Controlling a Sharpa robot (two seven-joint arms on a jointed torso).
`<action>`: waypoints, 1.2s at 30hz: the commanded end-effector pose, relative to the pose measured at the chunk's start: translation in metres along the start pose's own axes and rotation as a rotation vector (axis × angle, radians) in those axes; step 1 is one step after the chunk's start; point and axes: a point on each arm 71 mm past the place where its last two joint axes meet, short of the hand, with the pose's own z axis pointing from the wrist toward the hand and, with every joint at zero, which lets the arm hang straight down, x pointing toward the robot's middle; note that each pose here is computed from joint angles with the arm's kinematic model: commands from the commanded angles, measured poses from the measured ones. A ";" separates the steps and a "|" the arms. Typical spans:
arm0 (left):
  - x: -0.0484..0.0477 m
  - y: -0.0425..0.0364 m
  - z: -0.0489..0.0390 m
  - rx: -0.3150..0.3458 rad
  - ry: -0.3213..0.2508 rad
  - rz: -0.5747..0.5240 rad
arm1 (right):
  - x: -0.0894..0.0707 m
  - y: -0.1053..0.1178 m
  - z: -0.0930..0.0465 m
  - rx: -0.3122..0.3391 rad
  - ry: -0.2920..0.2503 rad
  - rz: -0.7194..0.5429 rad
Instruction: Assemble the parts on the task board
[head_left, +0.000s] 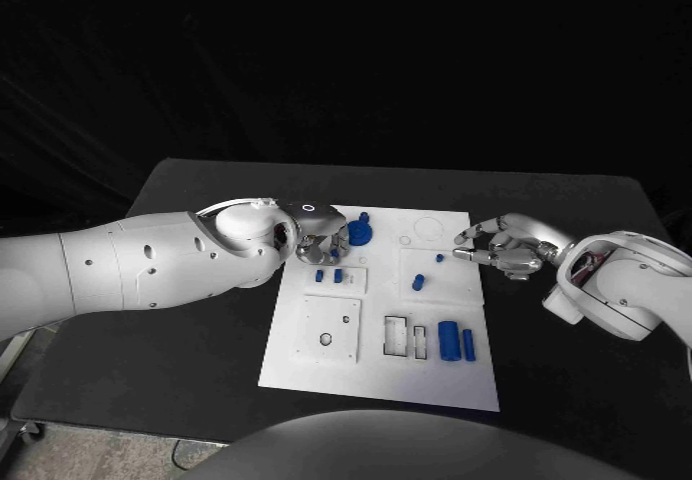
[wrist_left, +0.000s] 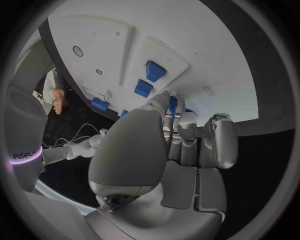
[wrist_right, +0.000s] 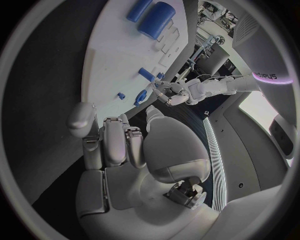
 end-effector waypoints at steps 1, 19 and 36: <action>0.0034 -0.0016 0.0010 0.000 0.032 0.003 | 0.002 0.000 0.000 -0.001 0.017 -0.003; 0.0036 0.0022 -0.0002 -0.007 0.018 0.005 | 0.001 0.000 0.000 -0.001 0.012 -0.003; 0.0010 0.0084 -0.0051 -0.010 -0.030 0.005 | 0.001 0.000 0.000 -0.006 0.003 -0.003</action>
